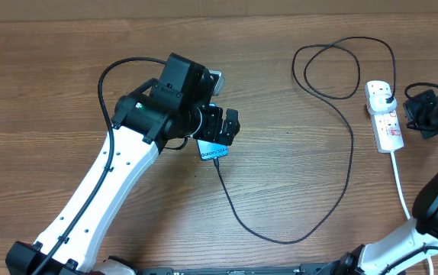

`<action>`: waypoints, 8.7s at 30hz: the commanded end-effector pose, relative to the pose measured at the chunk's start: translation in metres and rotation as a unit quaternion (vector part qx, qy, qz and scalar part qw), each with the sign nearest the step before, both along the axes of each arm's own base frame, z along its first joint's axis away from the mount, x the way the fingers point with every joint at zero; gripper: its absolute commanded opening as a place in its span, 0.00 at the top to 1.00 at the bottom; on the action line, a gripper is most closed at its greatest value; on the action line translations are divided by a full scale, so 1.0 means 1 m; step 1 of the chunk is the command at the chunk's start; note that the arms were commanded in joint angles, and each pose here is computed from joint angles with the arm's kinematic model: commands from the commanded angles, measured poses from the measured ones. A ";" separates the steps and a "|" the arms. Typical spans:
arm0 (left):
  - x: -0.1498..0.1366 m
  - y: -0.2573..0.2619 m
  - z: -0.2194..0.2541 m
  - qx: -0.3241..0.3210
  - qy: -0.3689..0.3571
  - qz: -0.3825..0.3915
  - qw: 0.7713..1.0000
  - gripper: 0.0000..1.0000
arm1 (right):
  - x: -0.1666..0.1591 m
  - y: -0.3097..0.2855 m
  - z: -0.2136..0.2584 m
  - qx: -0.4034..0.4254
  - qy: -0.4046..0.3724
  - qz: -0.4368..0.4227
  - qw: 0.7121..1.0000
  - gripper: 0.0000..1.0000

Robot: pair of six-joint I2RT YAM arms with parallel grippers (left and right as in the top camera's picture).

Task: Plug charger to phone and switch on socket

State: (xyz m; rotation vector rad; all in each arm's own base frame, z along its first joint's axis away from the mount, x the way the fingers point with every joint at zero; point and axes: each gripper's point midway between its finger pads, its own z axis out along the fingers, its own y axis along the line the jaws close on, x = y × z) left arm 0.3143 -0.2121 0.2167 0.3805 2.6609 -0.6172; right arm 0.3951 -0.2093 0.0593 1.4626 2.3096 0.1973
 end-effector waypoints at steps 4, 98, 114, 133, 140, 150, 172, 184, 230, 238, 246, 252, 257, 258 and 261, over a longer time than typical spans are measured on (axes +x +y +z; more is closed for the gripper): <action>0.001 -0.002 0.011 -0.002 -0.018 -0.005 1.000 0.00 | 0.013 0.004 -0.010 0.011 -0.009 0.023 1.000 0.96; 0.000 -0.002 0.010 -0.002 -0.014 -0.006 1.000 0.00 | -0.052 -0.016 0.103 -0.114 0.075 -0.120 0.983 0.96; -0.043 0.046 0.064 0.029 -0.081 0.031 0.996 0.04 | -0.074 0.226 0.278 -0.103 -0.202 0.314 0.922 0.96; -0.148 0.154 0.125 0.069 -0.210 0.139 0.965 0.00 | -0.183 0.337 0.255 -0.112 -0.134 0.523 0.834 0.00; -0.153 0.157 0.109 0.079 -0.198 0.134 0.968 0.00 | -0.215 0.334 0.239 -0.120 -0.165 0.549 0.810 0.00; -0.147 0.153 0.097 0.091 -0.180 0.131 0.971 0.00 | -0.232 0.320 0.230 -0.121 -0.152 0.552 0.811 0.00; -0.152 0.149 0.099 0.084 -0.188 0.115 0.972 0.00 | -0.232 0.320 0.230 -0.121 -0.152 0.552 0.811 0.00; -0.176 0.231 0.110 0.079 -0.212 0.369 0.901 0.00 | -0.232 0.320 0.230 -0.121 -0.152 0.552 0.811 0.00; -0.082 0.251 0.034 -0.206 -0.558 0.431 0.678 0.00 | -0.232 0.320 0.230 -0.121 -0.152 0.552 0.811 0.00; -0.074 0.255 -0.006 -0.178 -0.504 0.459 0.709 0.01 | -0.232 0.320 0.230 -0.121 -0.153 0.552 0.811 0.00; -0.074 0.264 -0.059 -0.127 -0.422 0.502 0.744 0.00 | -0.232 0.320 0.230 -0.121 -0.153 0.552 0.811 0.00; -0.074 0.264 -0.059 -0.115 -0.427 0.493 0.749 0.00 | -0.232 0.320 0.230 -0.121 -0.153 0.552 0.811 0.00; -0.074 0.264 -0.059 -0.115 -0.427 0.494 0.749 0.01 | -0.232 0.320 0.230 -0.121 -0.153 0.552 0.811 0.00; -0.074 0.264 -0.059 -0.115 -0.427 0.494 0.749 0.01 | -0.232 0.320 0.230 -0.121 -0.153 0.552 0.811 0.00; -0.074 0.264 -0.059 -0.115 -0.427 0.494 0.749 0.01 | -0.232 0.320 0.230 -0.121 -0.153 0.552 0.811 0.00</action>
